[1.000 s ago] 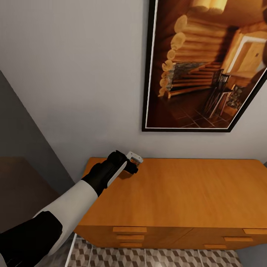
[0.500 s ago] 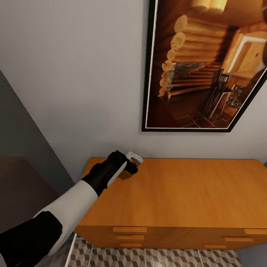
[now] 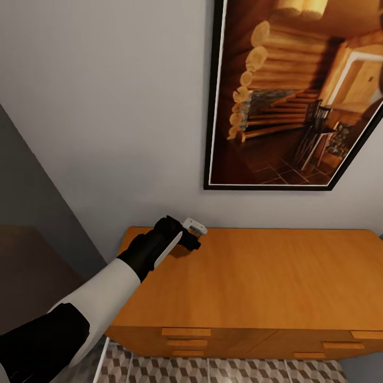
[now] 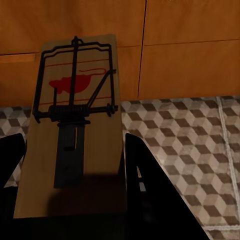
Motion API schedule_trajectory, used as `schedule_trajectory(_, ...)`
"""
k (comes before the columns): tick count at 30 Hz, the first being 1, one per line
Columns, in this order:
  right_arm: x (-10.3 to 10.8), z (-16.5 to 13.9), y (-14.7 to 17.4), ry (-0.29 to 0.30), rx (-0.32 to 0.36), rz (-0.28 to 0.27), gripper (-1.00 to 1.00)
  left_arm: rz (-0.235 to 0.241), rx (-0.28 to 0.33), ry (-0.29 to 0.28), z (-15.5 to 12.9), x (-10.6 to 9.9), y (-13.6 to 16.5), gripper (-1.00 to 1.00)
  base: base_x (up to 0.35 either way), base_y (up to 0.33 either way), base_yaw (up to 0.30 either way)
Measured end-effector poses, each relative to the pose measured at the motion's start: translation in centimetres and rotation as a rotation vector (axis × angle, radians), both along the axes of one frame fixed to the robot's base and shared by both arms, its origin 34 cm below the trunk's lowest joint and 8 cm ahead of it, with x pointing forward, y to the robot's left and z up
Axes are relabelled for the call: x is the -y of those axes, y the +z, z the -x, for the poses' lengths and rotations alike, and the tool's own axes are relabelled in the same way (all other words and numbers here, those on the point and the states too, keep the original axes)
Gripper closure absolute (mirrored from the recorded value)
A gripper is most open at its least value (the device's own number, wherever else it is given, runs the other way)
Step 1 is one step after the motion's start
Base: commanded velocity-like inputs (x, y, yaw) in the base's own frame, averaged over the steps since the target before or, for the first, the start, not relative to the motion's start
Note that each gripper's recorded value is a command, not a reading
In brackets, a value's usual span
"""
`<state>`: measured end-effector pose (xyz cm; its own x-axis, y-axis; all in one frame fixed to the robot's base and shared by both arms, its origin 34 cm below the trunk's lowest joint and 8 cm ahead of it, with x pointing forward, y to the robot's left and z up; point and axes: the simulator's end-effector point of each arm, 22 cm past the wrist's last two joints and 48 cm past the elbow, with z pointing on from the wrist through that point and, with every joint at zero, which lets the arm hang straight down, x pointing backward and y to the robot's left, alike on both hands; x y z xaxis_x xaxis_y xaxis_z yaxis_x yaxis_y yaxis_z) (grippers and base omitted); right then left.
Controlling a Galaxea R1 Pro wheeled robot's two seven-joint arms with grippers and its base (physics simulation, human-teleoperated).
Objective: Take the four mousetraps from the cabinet in the bathroom and place them on the bathroom floor. Make sure all four end up on the same floor surface, and ensure that at least two of them are either under or directly next to the same bathroom sink.
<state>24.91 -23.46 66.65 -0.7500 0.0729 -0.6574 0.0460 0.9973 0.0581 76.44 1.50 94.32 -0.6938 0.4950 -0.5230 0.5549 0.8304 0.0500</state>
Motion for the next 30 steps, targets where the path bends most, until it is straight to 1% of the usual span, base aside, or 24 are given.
schedule_trajectory(13, 0.02, 0.00, 0.00, -0.001, 0.000, 0.000, 1.00, 0.023, -0.003, -0.012, 0.19, 0.90, 0.18, -1.00, 0.000, 0.000, 0.000)
schedule_trajectory(30, 0.01, 0.00, -0.01, -0.001, 0.000, 0.000, 1.00, 0.025, -0.002, -0.010, 0.12, 0.84, 0.15, -1.00, 0.000, 0.000, 0.000)
